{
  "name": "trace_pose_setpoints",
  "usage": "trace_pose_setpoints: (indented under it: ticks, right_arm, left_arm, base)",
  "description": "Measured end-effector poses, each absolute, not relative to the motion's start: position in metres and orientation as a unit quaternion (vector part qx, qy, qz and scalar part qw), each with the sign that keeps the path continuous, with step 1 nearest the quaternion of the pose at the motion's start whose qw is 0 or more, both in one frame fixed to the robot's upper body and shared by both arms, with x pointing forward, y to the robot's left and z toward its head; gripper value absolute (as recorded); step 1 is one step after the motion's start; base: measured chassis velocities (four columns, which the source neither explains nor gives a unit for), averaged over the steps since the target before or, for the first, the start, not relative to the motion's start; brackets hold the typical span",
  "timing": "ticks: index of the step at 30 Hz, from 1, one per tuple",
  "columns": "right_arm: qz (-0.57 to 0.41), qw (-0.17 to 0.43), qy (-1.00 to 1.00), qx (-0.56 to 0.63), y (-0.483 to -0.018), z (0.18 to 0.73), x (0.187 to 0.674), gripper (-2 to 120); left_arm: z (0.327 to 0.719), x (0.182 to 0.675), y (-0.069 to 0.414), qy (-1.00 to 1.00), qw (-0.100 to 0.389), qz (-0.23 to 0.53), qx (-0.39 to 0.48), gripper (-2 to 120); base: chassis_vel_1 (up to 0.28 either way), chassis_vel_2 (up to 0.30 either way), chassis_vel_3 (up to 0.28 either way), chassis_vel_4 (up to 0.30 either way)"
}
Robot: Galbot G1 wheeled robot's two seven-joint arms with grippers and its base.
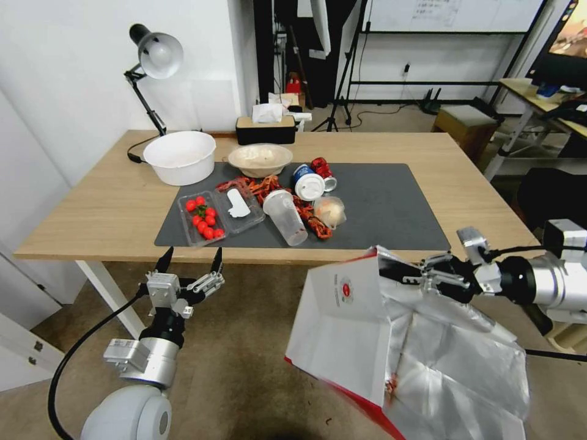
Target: Pick up the food delivery bag from the floor and place it on the table.
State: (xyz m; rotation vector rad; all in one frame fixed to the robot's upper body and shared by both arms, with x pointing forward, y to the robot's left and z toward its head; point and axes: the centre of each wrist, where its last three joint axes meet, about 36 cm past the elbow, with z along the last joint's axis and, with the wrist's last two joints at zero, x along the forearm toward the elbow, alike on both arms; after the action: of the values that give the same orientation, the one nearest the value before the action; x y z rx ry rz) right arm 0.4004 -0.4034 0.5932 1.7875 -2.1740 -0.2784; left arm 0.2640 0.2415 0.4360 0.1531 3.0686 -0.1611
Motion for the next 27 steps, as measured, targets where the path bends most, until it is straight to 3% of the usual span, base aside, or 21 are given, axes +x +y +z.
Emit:
trace_pose_setpoints:
  ticks: [13,19,27]
  right_arm:
    - [-0.12,0.049,-0.813,0.568,-0.388,0.644,0.405,0]
    - [-0.135,-0.04,-0.866,0.48,-0.383,0.67,0.405,0]
    - [-0.157,-0.101,-0.898,0.399,-0.382,0.687,0.405,0]
  left_arm:
    - [0.435,0.263,0.24,0.997,0.032,-0.053,0.051,100]
    - [0.434,0.262,0.239,0.997,0.031,-0.052,0.052,100]
    - [0.435,0.26,0.238,0.997,0.032,-0.052,0.053,100]
  base:
    - [0.0,0.0,0.0,0.0]
    - [0.0,0.0,0.0,0.0]
    - [0.0,0.0,0.0,0.0]
